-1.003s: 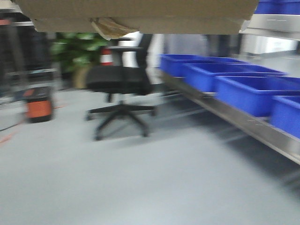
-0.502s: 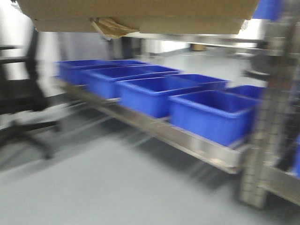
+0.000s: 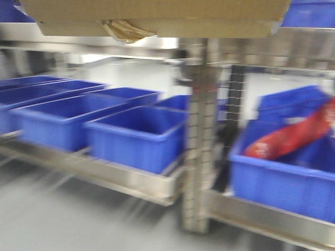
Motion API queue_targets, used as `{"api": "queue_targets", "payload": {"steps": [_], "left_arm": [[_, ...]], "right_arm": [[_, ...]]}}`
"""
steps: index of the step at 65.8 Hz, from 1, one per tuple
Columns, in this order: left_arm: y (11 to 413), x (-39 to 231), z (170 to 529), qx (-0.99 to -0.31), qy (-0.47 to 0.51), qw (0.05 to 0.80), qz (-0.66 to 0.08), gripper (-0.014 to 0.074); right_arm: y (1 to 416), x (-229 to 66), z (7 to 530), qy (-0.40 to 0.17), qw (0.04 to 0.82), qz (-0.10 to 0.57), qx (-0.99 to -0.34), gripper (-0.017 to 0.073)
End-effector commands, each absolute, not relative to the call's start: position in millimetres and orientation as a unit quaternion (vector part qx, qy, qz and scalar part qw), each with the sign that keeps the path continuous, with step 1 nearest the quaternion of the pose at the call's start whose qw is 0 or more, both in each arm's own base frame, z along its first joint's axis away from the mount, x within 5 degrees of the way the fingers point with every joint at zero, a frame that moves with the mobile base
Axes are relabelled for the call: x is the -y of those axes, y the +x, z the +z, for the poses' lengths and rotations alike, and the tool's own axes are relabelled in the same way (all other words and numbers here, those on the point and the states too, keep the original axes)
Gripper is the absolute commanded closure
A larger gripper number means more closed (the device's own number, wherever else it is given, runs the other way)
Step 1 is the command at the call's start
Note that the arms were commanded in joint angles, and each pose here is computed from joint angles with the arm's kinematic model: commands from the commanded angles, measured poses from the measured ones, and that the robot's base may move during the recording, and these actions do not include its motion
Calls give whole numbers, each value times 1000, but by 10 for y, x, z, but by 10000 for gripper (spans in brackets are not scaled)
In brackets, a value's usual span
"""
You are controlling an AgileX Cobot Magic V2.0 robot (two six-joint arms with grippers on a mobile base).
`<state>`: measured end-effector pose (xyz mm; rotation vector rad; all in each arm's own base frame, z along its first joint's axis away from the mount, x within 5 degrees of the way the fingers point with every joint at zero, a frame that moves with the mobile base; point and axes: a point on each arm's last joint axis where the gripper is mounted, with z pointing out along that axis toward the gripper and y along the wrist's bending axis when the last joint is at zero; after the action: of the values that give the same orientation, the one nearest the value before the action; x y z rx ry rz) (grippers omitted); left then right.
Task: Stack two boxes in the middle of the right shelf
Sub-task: 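Hold the boxes raised with both grippers while driving to the steel shelf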
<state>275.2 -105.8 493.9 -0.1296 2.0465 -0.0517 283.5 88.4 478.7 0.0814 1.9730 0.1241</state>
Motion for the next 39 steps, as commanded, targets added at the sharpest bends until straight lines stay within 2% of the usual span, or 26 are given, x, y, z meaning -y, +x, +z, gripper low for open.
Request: {"api": "queue_targets", "payload": {"steps": [1,39], "left_arm": [[2707,1017,5050,-837,-60,542,-31,705],[2709,1010,5053,-836,-60,544,-26,705]], "right_arm": [[2785,-843,4941,30,587,55,-807,713],[2787,-846,4946,29,589,56,-806,713]]}}
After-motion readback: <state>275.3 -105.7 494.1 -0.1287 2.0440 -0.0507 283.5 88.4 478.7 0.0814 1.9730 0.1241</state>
